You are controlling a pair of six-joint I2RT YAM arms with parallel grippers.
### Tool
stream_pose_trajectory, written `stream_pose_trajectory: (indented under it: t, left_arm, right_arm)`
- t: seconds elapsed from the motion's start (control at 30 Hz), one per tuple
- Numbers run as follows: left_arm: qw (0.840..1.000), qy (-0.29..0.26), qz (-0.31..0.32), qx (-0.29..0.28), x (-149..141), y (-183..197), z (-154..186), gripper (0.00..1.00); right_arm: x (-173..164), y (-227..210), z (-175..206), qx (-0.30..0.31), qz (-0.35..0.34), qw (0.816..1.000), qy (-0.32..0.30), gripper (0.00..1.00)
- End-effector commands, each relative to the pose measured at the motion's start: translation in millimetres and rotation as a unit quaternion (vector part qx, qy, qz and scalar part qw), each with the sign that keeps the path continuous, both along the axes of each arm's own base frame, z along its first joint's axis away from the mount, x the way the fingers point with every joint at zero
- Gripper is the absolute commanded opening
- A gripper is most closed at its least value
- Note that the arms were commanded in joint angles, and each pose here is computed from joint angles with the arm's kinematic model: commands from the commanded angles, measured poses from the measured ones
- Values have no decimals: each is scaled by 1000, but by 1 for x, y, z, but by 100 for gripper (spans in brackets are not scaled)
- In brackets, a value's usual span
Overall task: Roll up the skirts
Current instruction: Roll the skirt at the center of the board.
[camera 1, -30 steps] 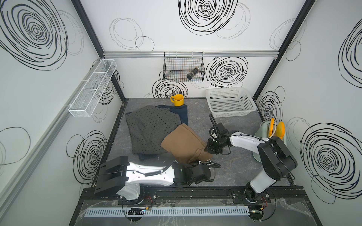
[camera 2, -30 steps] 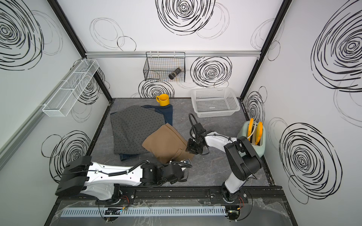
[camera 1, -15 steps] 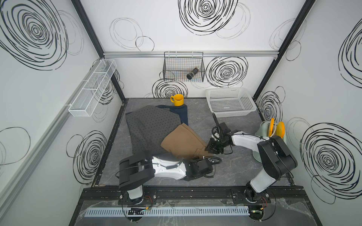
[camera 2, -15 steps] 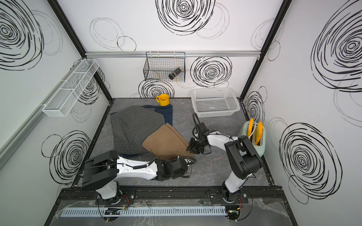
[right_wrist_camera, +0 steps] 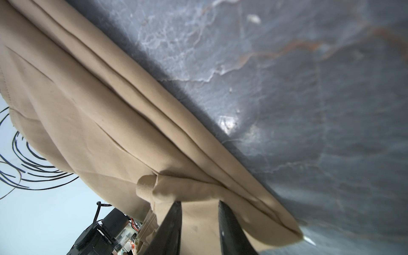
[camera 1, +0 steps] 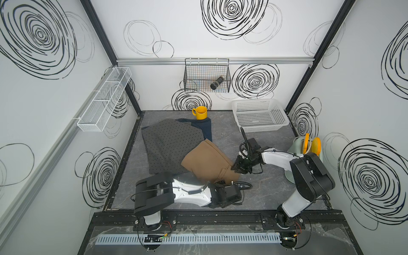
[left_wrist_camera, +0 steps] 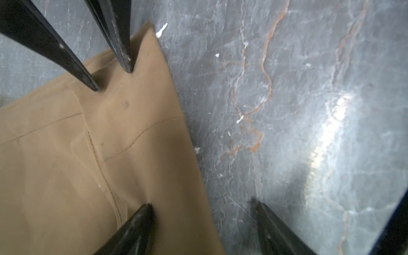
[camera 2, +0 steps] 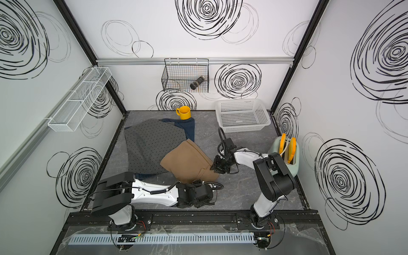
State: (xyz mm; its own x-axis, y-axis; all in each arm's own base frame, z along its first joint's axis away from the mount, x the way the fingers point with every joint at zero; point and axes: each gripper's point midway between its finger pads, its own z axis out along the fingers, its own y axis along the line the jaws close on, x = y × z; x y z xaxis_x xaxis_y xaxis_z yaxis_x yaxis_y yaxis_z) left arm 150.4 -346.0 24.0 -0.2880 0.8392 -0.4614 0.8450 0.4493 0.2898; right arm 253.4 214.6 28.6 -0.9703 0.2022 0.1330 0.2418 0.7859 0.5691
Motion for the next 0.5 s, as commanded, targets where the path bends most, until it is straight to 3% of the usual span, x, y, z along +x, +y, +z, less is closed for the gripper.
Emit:
stream_pose_trajectory:
  t: [0.0,0.1,0.23,0.37,0.47]
  left_arm:
    - [995,30,17,89,-10,39,-28,78]
    - [993,19,23,116,-6,50,-36,73]
    - [991,3,30,134,-1,55,-40,59]
    - [989,-4,43,140,5,56,-41,25]
    - [989,-12,48,142,7,57,-39,6]
  right_arm:
    - [-3,-4,-7,-6,-3,1000,9,32]
    - [-2,-4,-6,-5,-3,1000,6,32]
    - [-1,-4,-6,-6,-4,1000,3,31]
    - [-1,-4,-5,-5,-1,1000,1,30]
    - [0,-5,-4,-6,0,1000,-2,30]
